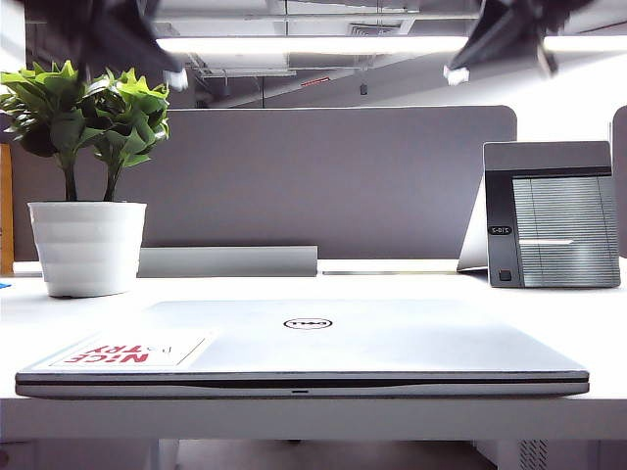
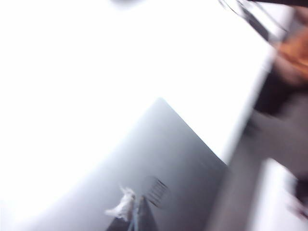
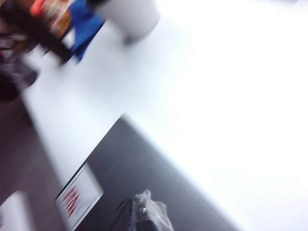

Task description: Close the laptop lid.

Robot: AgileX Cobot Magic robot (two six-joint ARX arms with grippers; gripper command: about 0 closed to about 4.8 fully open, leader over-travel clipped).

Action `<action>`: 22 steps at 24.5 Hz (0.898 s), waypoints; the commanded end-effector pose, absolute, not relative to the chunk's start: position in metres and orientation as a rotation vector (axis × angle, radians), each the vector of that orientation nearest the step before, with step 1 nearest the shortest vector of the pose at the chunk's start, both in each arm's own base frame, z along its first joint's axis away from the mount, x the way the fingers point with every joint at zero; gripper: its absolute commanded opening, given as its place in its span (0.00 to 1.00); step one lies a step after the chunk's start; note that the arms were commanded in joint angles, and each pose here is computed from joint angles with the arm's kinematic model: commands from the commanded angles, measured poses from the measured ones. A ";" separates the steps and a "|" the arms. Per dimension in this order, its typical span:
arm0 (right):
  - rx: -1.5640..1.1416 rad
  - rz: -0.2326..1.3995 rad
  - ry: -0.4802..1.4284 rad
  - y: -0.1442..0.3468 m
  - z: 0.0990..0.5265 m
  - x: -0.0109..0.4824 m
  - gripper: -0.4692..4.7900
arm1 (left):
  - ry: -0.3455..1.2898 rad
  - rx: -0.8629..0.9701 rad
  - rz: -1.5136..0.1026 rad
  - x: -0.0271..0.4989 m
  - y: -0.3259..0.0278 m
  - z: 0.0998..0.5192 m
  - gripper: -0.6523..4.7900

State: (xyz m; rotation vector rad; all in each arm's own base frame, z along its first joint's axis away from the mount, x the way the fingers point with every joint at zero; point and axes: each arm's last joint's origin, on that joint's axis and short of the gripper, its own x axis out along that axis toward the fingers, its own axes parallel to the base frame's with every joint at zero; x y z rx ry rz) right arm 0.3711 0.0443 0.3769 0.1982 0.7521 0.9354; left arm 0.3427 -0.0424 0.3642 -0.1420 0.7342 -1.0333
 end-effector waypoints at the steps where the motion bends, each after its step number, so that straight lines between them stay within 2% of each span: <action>1: 0.124 0.810 0.643 0.042 0.421 0.364 0.08 | 0.485 -0.030 -0.781 0.324 -0.037 0.432 0.11; 6: -0.006 0.620 0.414 0.039 0.489 0.337 0.08 | 0.116 0.020 -0.502 0.277 -0.028 0.504 0.11; 11: 0.005 0.512 0.180 0.033 0.544 0.296 0.08 | -0.081 0.062 -0.413 0.230 -0.023 0.539 0.11; 16: -0.006 0.399 0.072 0.031 0.570 0.258 0.08 | -0.077 0.058 -0.240 0.200 -0.017 0.546 0.11; 22: 0.004 0.405 0.173 0.033 0.562 0.248 0.08 | 0.047 0.074 -0.245 0.193 -0.016 0.534 0.11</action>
